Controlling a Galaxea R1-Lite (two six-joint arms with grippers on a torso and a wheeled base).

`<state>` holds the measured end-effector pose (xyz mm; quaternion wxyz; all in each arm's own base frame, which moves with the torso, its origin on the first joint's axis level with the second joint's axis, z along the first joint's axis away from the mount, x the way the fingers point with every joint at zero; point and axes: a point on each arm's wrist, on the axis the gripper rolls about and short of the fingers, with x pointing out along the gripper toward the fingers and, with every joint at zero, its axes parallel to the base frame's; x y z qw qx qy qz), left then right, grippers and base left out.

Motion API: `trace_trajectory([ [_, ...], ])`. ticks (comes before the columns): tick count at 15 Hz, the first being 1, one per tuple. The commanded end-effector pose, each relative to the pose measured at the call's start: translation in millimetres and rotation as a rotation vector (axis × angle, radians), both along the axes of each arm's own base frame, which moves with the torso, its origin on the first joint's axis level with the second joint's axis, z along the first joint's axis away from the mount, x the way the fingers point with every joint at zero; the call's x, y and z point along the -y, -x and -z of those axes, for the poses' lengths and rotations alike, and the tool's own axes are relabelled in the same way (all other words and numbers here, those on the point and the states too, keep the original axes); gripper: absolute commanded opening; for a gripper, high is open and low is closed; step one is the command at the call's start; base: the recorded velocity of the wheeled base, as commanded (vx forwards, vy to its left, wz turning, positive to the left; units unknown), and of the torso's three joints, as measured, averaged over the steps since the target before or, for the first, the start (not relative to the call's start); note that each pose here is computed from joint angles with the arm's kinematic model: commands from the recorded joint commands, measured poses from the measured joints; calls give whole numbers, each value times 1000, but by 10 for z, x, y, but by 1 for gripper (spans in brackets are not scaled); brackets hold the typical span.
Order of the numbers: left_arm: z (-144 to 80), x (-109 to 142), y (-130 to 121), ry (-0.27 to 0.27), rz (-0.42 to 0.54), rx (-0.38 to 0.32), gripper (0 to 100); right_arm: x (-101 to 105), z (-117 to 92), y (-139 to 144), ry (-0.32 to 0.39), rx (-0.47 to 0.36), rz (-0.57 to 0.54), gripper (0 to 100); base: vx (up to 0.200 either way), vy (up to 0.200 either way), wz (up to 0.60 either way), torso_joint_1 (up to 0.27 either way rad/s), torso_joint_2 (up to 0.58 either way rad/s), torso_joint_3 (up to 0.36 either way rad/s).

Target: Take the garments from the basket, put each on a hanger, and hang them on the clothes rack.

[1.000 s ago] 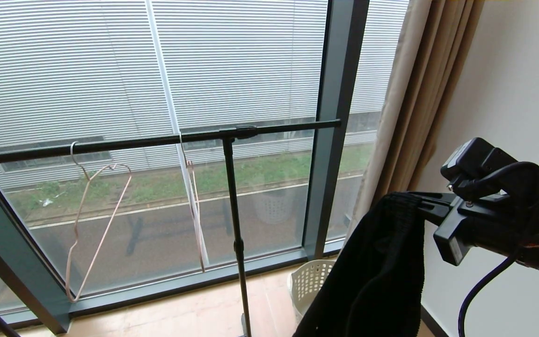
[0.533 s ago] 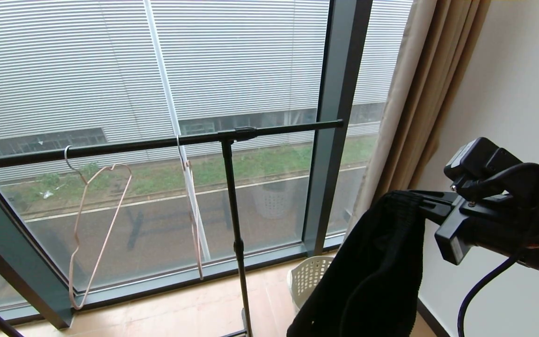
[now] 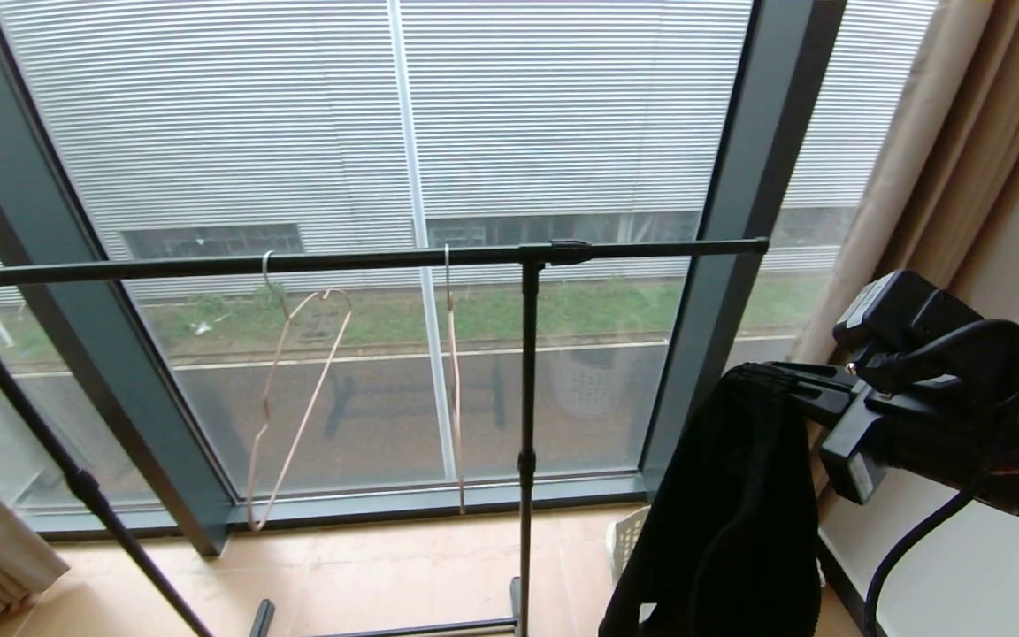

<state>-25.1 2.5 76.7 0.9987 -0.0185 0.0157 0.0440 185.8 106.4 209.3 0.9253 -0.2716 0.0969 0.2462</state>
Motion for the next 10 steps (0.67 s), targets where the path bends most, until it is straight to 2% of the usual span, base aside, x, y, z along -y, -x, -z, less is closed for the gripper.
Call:
trace_trajectory([
  [1, -5, 0, 1, 1, 0, 1, 100, -3, 2, -5, 0, -1, 0, 0, -200, 0, 0, 2, -2, -2],
  [5, -3, 0, 1, 2, 0, 0, 100, -3, 6, -4, 1, -2, 0, 0, -200, 0, 0, 7, 5, 0],
  [7, -3, 0, 1, 2, -2, 0, 100, -3, 6, -4, 1, -2, 0, 0, -200, 200, 0, -2, -2, -5],
  [10, -3, 0, 1, 1, 0, 0, 100, -3, 6, -4, 1, -2, 0, 0, 0, 200, 0, -4, -2, 2],
])
